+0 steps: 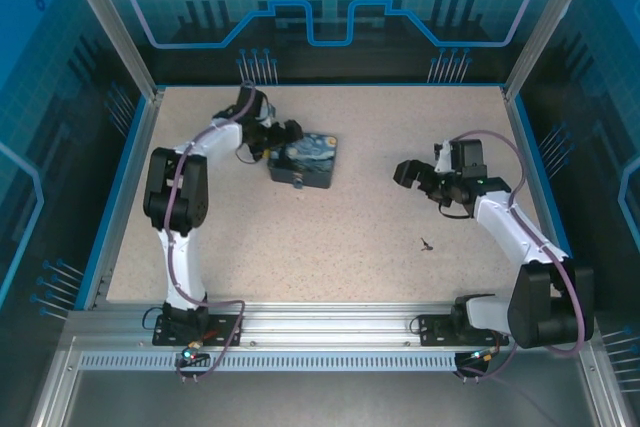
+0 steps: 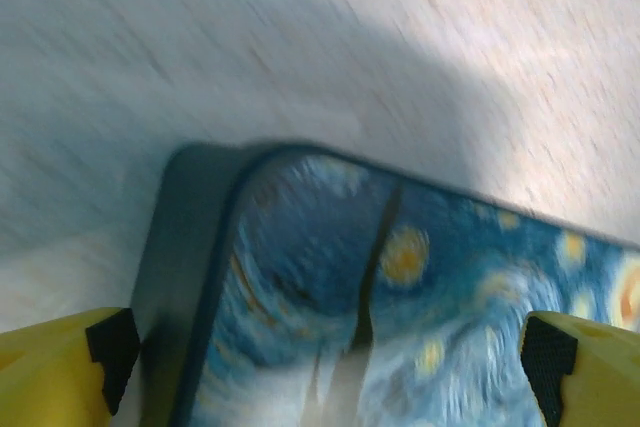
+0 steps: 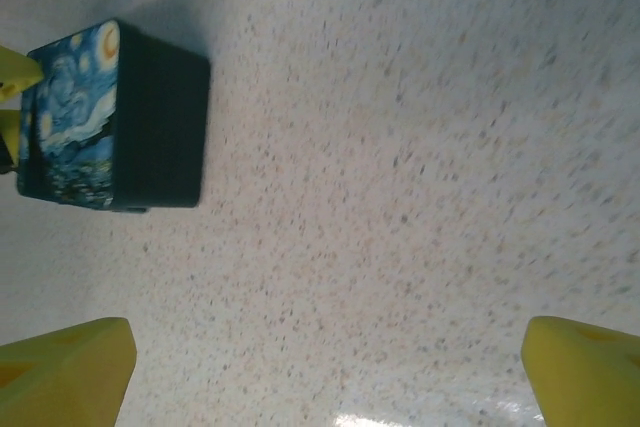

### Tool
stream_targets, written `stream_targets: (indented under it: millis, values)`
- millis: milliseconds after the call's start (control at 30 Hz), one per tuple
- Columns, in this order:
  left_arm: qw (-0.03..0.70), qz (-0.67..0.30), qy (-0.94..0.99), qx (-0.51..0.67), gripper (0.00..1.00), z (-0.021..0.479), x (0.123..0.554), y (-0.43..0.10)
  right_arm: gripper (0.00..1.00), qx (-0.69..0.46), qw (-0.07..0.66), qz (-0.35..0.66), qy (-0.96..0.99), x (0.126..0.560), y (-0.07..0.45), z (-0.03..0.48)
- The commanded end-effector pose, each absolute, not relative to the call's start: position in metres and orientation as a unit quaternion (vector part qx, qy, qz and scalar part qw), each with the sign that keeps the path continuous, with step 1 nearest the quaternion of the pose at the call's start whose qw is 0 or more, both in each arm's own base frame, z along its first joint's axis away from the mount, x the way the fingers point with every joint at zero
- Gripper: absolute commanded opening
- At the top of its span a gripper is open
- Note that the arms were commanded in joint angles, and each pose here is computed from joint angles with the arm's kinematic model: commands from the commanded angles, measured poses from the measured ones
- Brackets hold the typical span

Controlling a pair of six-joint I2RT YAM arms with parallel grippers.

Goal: Unlock the padlock with the key

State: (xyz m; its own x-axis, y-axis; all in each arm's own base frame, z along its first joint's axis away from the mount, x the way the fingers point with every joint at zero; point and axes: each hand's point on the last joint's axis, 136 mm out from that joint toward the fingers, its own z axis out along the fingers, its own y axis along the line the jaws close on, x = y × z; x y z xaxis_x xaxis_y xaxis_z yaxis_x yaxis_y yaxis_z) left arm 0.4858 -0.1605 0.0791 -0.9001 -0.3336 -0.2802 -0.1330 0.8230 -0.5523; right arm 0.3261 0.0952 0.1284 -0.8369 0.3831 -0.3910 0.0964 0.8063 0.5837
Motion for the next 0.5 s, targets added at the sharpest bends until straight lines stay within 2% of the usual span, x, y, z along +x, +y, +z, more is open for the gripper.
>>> stream_targets:
  millis: [0,100,233,467]
  values:
    - [0.226,-0.334,0.907,-0.123,0.99,0.116,0.458,-0.212,1.00,0.128,0.237,0.341,0.901,0.319,0.112,0.129]
    - [0.235,-0.342,0.898,-0.148,0.99,0.111,0.423,-0.228,1.00,0.124,0.224,0.354,0.900,0.315,0.117,0.126]
    - [0.252,-0.335,0.888,-0.187,0.99,0.109,0.397,-0.215,1.00,0.125,0.223,0.360,0.897,0.319,0.118,0.126]
    - [0.265,-0.308,0.895,-0.185,0.99,0.117,0.388,-0.200,1.00,0.127,0.234,0.344,0.900,0.357,0.120,0.128]
